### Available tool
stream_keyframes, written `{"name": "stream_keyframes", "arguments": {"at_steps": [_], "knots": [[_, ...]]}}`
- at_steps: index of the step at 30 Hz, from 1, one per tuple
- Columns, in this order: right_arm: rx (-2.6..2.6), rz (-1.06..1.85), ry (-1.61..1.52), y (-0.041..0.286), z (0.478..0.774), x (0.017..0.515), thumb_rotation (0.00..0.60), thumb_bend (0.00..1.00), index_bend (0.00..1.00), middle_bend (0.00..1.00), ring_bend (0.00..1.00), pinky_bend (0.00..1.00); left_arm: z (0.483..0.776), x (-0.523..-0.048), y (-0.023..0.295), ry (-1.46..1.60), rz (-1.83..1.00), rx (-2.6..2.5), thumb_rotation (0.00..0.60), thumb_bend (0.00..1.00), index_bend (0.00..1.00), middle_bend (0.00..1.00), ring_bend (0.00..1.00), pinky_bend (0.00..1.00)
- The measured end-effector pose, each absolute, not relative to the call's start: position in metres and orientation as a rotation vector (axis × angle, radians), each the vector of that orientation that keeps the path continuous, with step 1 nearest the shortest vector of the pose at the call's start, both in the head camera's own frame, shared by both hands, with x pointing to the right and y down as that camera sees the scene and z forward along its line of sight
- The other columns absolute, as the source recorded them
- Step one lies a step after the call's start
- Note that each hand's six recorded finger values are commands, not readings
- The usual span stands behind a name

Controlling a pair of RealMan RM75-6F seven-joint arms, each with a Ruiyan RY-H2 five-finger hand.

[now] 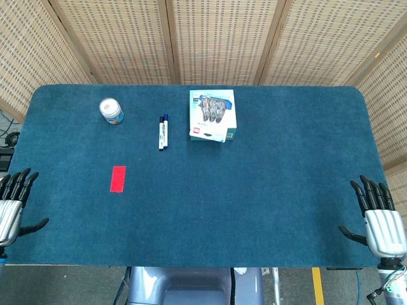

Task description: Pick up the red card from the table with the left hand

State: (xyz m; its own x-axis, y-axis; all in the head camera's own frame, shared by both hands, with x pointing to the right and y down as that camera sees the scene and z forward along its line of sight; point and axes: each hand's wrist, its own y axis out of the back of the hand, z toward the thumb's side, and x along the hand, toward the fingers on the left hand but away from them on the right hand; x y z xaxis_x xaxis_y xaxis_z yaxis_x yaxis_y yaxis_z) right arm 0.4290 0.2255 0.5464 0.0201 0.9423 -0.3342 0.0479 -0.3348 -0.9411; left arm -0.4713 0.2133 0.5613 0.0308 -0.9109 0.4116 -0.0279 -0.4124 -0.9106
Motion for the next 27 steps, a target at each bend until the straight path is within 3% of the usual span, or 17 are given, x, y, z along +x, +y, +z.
{"name": "stream_keyframes", "arguments": {"at_steps": [12, 19, 24, 27], "knots": [[-1.508, 1.421, -1.057, 0.226, 0.546, 0.429, 0.6, 0.0, 0.0, 0.0, 0.0, 0.0, 0.567, -0.471, 0.212, 0.965, -1.487, -1.561, 0.6, 0.0, 0.0, 0.0, 0.0, 0.0], [-1.517, 1.427, -1.062, 0.226, 0.546, 0.43, 0.6, 0.0, 0.0, 0.0, 0.0, 0.0, 0.586, -0.46, 0.203, 0.922, -1.449, -1.632, 0.6, 0.0, 0.01, 0.0, 0.0, 0.0], [-1.526, 1.435, -1.064, 0.225, 0.548, 0.432, 0.6, 0.0, 0.0, 0.0, 0.0, 0.0, 0.614, -0.436, 0.185, 0.903, -1.381, -1.722, 0.6, 0.07, 0.3, 0.0, 0.0, 0.0], [-1.53, 1.442, -1.065, 0.223, 0.55, 0.433, 0.6, 0.0, 0.0, 0.0, 0.0, 0.0, 0.627, -0.422, 0.176, 0.91, -1.35, -1.748, 0.6, 0.11, 0.33, 0.0, 0.0, 0.0]]}}
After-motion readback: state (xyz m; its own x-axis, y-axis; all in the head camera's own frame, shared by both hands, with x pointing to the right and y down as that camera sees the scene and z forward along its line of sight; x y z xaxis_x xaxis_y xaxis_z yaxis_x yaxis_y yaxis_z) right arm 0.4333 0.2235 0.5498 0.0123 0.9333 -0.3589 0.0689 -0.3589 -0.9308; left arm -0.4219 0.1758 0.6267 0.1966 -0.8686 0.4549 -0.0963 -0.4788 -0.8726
